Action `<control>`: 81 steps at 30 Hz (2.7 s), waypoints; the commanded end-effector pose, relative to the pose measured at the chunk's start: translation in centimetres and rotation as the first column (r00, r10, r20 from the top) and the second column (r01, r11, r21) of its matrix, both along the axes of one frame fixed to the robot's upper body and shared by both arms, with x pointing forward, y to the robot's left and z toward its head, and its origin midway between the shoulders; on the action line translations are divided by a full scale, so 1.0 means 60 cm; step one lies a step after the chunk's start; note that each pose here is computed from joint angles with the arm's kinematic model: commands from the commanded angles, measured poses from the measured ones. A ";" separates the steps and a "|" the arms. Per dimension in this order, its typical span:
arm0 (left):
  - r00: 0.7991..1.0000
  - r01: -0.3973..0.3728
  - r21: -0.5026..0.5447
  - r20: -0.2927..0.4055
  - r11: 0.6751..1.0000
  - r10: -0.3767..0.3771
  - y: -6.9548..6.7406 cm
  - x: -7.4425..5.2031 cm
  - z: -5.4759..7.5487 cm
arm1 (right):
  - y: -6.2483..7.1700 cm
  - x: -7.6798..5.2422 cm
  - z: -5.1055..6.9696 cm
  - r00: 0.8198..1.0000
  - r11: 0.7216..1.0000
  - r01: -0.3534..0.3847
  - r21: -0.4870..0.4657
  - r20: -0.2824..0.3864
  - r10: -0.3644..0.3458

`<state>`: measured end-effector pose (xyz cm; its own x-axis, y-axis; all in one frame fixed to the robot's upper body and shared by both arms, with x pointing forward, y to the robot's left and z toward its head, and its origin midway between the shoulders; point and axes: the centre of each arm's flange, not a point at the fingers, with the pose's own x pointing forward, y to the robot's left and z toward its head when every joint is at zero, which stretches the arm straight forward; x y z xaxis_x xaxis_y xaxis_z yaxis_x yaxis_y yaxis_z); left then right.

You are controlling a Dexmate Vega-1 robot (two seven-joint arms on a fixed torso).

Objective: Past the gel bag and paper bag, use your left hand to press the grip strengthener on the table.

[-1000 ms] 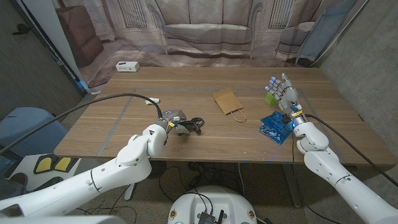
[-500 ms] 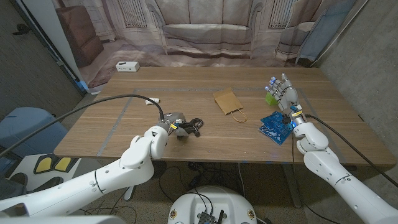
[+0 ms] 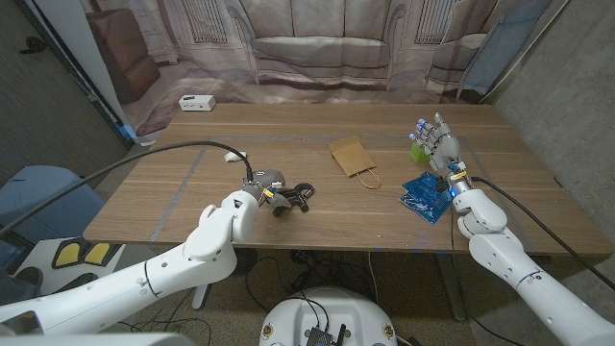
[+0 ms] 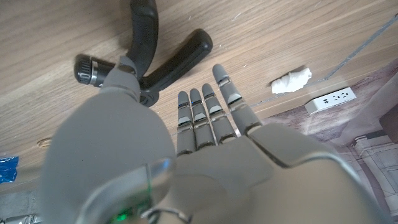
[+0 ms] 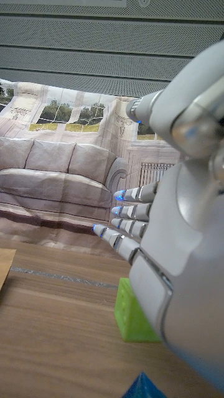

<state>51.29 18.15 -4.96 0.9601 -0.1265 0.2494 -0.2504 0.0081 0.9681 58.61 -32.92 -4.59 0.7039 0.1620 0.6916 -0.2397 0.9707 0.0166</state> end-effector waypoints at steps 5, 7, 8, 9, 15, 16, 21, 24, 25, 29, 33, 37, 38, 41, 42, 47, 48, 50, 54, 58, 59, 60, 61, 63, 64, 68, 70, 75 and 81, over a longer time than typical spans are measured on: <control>0.998 0.014 -0.009 0.054 1.000 -0.013 0.014 -0.017 0.028 | 0.004 -0.002 0.001 1.000 1.000 0.003 -0.001 0.005 -0.003; 0.998 0.020 -0.016 0.065 1.000 -0.019 0.017 -0.020 0.032 | 0.004 -0.002 0.001 1.000 1.000 0.003 0.001 0.006 -0.003; 0.997 0.021 -0.018 0.072 1.000 -0.020 0.018 -0.021 0.034 | 0.005 -0.002 0.001 1.000 1.000 0.003 -0.001 0.007 -0.003; 0.997 0.022 -0.021 0.076 1.000 -0.021 0.020 -0.022 0.036 | 0.005 -0.002 0.001 1.000 1.000 0.003 -0.003 0.009 -0.003; 0.990 0.024 -0.056 0.139 0.998 -0.016 0.032 -0.032 0.047 | 0.010 -0.001 0.000 1.000 1.000 -0.003 -0.005 0.008 0.003; 0.990 0.025 -0.056 0.141 0.998 -0.017 0.032 -0.032 0.047 | 0.010 -0.001 0.000 1.000 1.000 -0.002 -0.005 0.009 0.003; 0.983 0.040 -0.108 0.182 0.993 -0.020 0.042 -0.042 0.055 | 0.009 -0.005 0.001 1.000 1.000 0.000 -0.006 0.016 0.000; 0.979 0.043 -0.126 0.204 0.991 -0.016 0.048 -0.047 0.059 | 0.008 -0.008 -0.001 1.000 1.000 0.001 -0.004 0.013 -0.001; 0.977 0.047 -0.134 0.212 0.990 -0.018 0.050 -0.048 0.060 | 0.008 -0.008 -0.002 1.000 1.000 0.001 -0.003 0.011 -0.001; 0.971 0.090 -0.186 0.233 0.978 -0.045 0.057 -0.049 0.062 | 0.007 -0.009 -0.007 1.000 1.000 0.000 0.001 0.010 0.000; 0.963 0.119 -0.226 0.263 0.967 -0.057 0.059 -0.048 0.064 | 0.007 -0.012 -0.008 1.000 1.000 -0.003 0.009 0.017 0.003; 0.957 0.122 -0.238 0.284 0.964 -0.051 0.060 -0.048 0.069 | 0.006 -0.016 -0.009 1.000 1.000 -0.002 0.009 0.020 0.002; 0.956 0.121 -0.241 0.288 0.963 -0.048 0.061 -0.049 0.070 | 0.005 -0.017 -0.009 1.000 1.000 0.000 0.002 0.023 -0.001; 0.953 0.135 -0.262 0.299 0.956 -0.052 0.064 -0.050 0.074 | 0.003 -0.017 -0.013 1.000 1.000 0.000 0.017 0.019 0.000; 0.952 0.145 -0.274 0.301 0.951 -0.059 0.067 -0.050 0.076 | 0.003 -0.017 -0.014 1.000 1.000 0.002 0.010 0.022 -0.002; 0.949 0.207 -0.342 0.297 0.917 -0.103 0.080 -0.044 0.082 | 0.002 -0.017 -0.018 1.000 1.000 0.000 0.019 0.022 0.000; 0.948 0.213 -0.353 0.300 0.911 -0.105 0.081 -0.042 0.083 | 0.002 -0.016 -0.019 1.000 1.000 -0.001 0.018 0.023 0.000; 0.949 0.214 -0.359 0.296 0.908 -0.107 0.082 -0.036 0.085 | 0.004 -0.016 -0.019 1.000 1.000 -0.001 0.016 0.024 0.001; 0.943 0.265 -0.397 0.296 0.879 -0.151 0.080 -0.022 0.090 | 0.006 -0.014 -0.020 1.000 1.000 -0.006 0.019 0.024 0.005; 0.927 0.338 -0.447 0.309 0.829 -0.211 0.079 -0.012 0.095 | 0.007 -0.012 -0.020 1.000 1.000 -0.006 0.016 0.029 0.006; 0.922 0.357 -0.461 0.313 0.812 -0.228 0.079 -0.010 0.095 | 0.007 -0.012 -0.020 1.000 1.000 -0.006 0.017 0.030 0.006; 0.917 0.375 -0.475 0.316 0.796 -0.243 0.080 -0.007 0.097 | 0.007 -0.011 -0.020 1.000 1.000 -0.006 0.021 0.030 0.006; 0.912 0.391 -0.487 0.320 0.781 -0.256 0.080 -0.005 0.098 | 0.007 -0.011 -0.019 1.000 1.000 -0.007 0.024 0.030 0.007; 0.903 0.415 -0.507 0.332 0.756 -0.273 0.080 0.000 0.099 | 0.007 -0.010 -0.019 0.999 1.000 -0.006 0.019 0.034 0.006; 0.898 0.423 -0.511 0.345 0.748 -0.272 0.079 0.002 0.099 | 0.007 -0.010 -0.019 0.999 1.000 -0.006 0.014 0.035 0.005; 0.891 0.425 -0.513 0.381 0.746 -0.246 0.075 0.006 0.102 | 0.006 -0.008 -0.016 0.999 1.000 -0.003 0.013 0.038 0.003; 0.885 0.447 -0.532 0.380 0.719 -0.270 0.075 0.012 0.105 | 0.006 -0.006 -0.014 0.999 1.000 0.000 0.003 0.043 0.000; 0.844 0.536 -0.601 0.379 0.593 -0.380 0.075 0.034 0.107 | 0.007 -0.003 -0.012 0.999 1.000 -0.003 0.003 0.048 0.002; 0.775 0.611 -0.667 0.394 0.427 -0.494 0.075 0.056 0.114 | 0.005 0.001 -0.017 0.999 1.000 -0.003 0.009 0.044 0.003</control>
